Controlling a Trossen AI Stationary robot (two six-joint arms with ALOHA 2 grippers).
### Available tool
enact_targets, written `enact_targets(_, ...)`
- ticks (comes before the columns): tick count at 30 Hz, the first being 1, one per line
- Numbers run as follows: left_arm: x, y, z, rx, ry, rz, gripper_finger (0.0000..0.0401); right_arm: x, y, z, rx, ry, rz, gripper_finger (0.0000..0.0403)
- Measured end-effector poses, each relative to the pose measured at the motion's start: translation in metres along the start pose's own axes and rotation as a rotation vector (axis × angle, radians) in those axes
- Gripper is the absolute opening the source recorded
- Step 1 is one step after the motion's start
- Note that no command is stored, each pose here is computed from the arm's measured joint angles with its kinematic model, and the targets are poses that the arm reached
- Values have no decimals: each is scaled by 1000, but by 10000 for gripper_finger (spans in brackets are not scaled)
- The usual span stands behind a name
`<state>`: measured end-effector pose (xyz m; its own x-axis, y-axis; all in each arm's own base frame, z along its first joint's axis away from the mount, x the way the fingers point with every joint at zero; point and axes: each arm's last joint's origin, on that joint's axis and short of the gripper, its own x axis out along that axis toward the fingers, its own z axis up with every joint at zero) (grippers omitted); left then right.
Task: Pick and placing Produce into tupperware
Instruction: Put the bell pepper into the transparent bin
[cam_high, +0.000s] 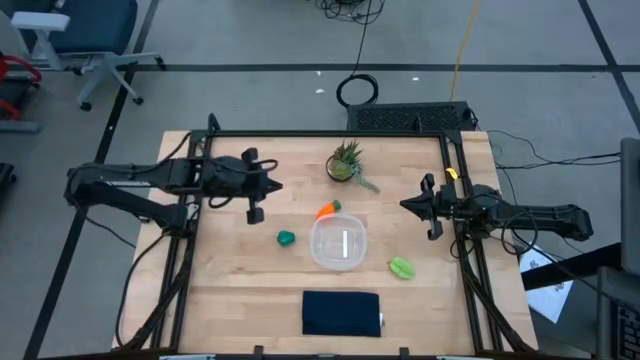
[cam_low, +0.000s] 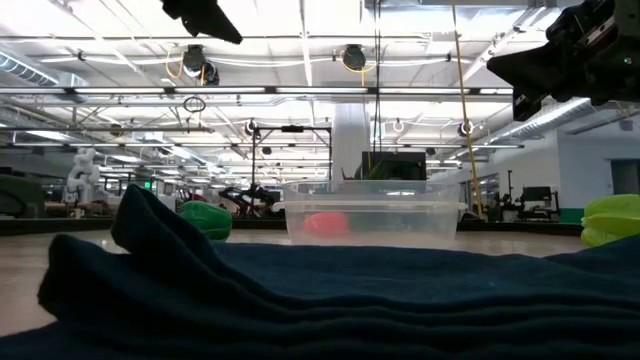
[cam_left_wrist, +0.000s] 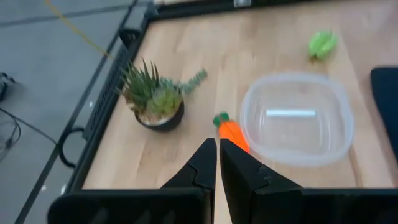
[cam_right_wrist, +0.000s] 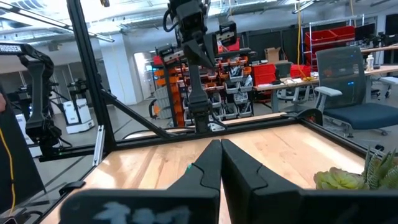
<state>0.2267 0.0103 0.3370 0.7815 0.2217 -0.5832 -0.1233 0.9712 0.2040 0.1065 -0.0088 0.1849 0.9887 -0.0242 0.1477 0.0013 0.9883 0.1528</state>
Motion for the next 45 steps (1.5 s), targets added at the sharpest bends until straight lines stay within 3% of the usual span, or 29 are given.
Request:
enact_targets(19,37,8,23,-51,383,-63,26,0,0,0,0,-1,0,0)
enact_targets(30,58,1,31,-64,517,-182,26,0,0,0,0,-1,0,0)
enact_targets(45,77,-12,25,-78,612,-192,26,0,0,0,1,-2,1,0)
